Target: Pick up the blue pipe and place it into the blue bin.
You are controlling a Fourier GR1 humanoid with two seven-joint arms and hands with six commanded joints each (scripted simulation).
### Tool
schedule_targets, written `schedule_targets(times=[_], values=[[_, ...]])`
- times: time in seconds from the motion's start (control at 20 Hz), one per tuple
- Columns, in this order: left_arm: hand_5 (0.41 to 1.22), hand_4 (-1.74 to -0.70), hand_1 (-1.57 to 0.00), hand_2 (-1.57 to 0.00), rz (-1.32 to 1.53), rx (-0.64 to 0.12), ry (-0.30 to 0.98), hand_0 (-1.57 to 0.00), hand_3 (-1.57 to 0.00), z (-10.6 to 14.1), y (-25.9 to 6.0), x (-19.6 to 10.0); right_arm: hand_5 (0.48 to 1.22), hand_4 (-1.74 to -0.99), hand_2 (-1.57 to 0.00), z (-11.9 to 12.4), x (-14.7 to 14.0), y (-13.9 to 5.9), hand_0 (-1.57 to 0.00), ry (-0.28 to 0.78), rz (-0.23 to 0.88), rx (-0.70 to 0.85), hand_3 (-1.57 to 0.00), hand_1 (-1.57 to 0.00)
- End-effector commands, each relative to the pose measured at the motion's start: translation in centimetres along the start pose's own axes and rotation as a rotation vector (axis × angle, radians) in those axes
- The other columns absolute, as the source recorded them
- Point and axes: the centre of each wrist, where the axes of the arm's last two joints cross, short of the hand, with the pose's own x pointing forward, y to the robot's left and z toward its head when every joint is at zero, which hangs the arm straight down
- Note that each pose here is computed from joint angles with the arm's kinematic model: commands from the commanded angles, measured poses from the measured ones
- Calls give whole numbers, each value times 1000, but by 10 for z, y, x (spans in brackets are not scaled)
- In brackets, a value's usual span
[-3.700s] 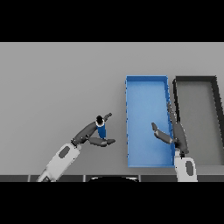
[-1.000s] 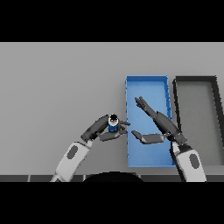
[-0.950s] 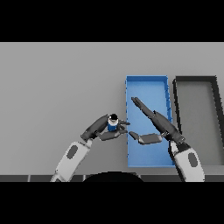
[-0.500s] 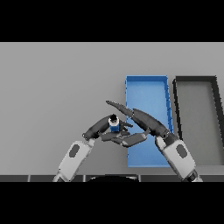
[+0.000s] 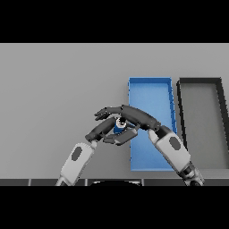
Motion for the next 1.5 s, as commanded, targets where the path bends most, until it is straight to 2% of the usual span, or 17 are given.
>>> schedule_targets(times=[0.0, 0.1, 0.15, 0.2, 0.3, 0.45, 0.6, 0.85, 0.9, 0.95, 1.0, 1.1, 1.25, 1.35, 1.45], values=[[1221, -1595, -1571, -1571, -10, -2, 13, -1571, -1571, 3, 1, 0, 500, -1406, -745, -3, 0, 2, -702, -16, -6, 13, -604, -703], [1221, -1645, -1571, -1571, -10, 13, 21, -1571, -1571, 0, 2, 0, 550, -1514, -1042, -2, -2, 4, -1015, -29, -21, 12, -872, -1015], [1221, -1662, -1571, -1571, 3, 10, 2, -1571, -1511, 2, 2, -1, 596, -1551, -1148, -5, -2, 6, -1126, -30, -38, 16, -953, -1127], [1221, -1677, -1571, -1571, 33, 5, -29, -1571, -1523, 1, 1, -1, 650, -1581, -1233, -9, -1, 9, -1215, -43, -56, 14, -1021, -1215], [1221, -1699, -1571, -1571, 65, 5, -63, -1571, -1502, 0, 0, -1, 856, -1628, -1354, -12, 2, 11, -1343, -59, -77, 14, -1186, -1343], [1221, -1718, -1571, -1571, 70, -1, -51, -1571, -1441, 0, 4, -2, 1034, -1680, -1460, -12, 0, 11, -1454, -66, -49, 9, -1357, -1454], [1221, -1728, -1571, -1571, 61, -3, -49, -1571, -1433, 3, 2, -2, 1125, -1710, -1514, -9, -4, 17, -1511, -116, -45, 21, -1462, -1511], [1221, -1724, -1571, -1571, -6, 40, -89, -1571, -1454, 3, 4, 0, 1190, -1731, -1552, -10, -1, 20, -1551, -110, -66, -28, -1535, -1551], [1221, -1599, -1342, -1293, -27, 53, -72, -1462, -1166, 5, 3, 0, 1196, -1733, -1556, -12, -2, 20, -1555, -106, -62, -34, -1542, -1555], [1221, -1475, -1073, -1034, -33, 31, -67, -1169, -933, 6, 6, 1, 1201, -1734, -1559, -12, -2, 22, -1558, -114, -56, -32, -1548, -1558], [1221, -1372, -858, -827, -44, -5, -72, -935, -746, 5, 9, 2, 1205, -1736, -1561, -12, 2, 23, -1561, -108, -56, -34, -1553, -1561], [1221, -1206, -549, -529, -80, -40, -28, -598, -477, 7, 12, 1, 1211, -1738, -1565, -11, 2, 25, -1565, -75, -59, -36, -1559, -1565], [938, -1047, -281, -270, -96, -28, 24, -306, -244, 6, 11, 1, 1216, -1739, -1568, -8, 6, 26, -1568, -71, -53, -44, -1565, -1568], [770, -996, -179, -173, -86, -16, 56, -195, -156, 9, 10, -3, 1218, -1740, -1569, -13, 3, 26, -1569, -54, -39, -49, -1567, -1569], [647, -970, -114, -110, -61, -13, 71, -125, -99, 11, 11, -1, 1219, -1740, -1570, -12, 2, 27, -1570, -71, -42, -54, -1569, -1570]])
